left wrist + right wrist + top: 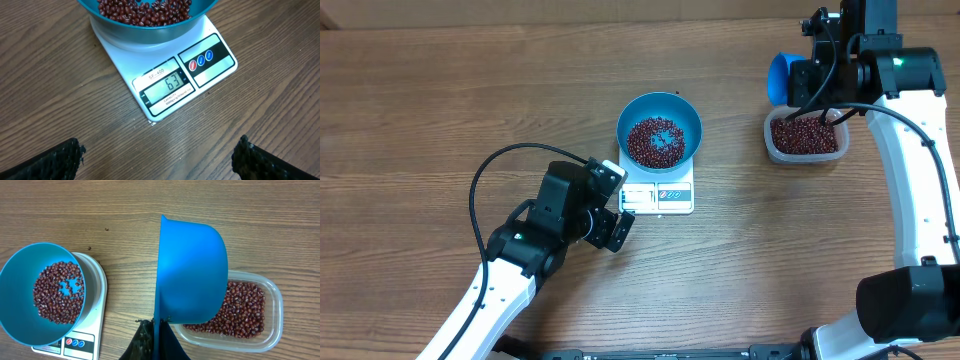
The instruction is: Scoop item into bowl and weigh 150g on scale
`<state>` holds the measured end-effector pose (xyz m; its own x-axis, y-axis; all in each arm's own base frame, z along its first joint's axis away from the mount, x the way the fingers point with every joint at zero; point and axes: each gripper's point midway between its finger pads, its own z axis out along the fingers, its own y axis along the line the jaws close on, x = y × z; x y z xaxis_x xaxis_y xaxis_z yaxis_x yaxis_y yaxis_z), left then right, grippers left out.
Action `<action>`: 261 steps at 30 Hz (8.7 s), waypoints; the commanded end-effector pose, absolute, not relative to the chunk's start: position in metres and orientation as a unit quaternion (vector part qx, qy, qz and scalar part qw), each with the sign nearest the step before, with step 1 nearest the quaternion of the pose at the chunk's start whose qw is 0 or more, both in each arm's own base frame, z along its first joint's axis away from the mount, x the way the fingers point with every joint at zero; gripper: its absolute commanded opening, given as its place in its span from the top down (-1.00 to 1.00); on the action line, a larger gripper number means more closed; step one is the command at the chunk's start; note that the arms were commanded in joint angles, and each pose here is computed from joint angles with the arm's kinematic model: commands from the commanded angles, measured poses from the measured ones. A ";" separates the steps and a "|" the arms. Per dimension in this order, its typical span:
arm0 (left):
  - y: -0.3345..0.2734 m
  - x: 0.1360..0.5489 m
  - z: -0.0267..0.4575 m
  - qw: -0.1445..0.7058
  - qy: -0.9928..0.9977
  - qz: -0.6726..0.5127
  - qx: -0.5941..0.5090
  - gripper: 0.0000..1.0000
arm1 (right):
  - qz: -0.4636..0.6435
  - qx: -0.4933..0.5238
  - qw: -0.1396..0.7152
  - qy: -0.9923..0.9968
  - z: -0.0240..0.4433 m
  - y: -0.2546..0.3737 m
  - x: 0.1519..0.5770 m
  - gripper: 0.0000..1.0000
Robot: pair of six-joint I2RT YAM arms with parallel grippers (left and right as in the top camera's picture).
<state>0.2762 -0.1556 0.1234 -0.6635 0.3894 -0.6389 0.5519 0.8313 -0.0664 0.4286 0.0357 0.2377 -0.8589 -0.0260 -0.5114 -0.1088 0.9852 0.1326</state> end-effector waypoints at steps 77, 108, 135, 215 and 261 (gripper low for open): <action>-0.157 0.276 0.124 0.318 0.904 -0.131 0.255 -0.99 | 0.055 -0.055 0.249 0.965 0.228 0.028 0.427 0.93; -0.157 0.276 0.124 0.318 0.904 -0.131 0.255 -0.99 | 0.004 -0.071 0.244 0.967 0.219 0.013 0.434 0.93; -0.157 0.276 0.124 0.318 0.904 -0.131 0.255 -0.99 | -0.072 -0.026 0.167 0.983 0.197 -0.028 0.407 0.92; -0.157 0.276 0.124 0.318 0.904 -0.131 0.255 -0.99 | -0.132 -0.018 0.143 0.981 0.124 -0.048 0.403 0.93; -0.157 0.276 0.124 0.318 0.904 -0.131 0.255 -0.99 | -0.138 -0.023 0.114 0.984 0.106 -0.051 0.400 0.93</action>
<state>0.2761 -0.1555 0.1232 -0.6637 0.3895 -0.6386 0.5519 0.8313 -0.0665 0.3998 -0.0484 0.1113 -0.9704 -0.0775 -0.2289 -0.0136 0.9632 -0.2686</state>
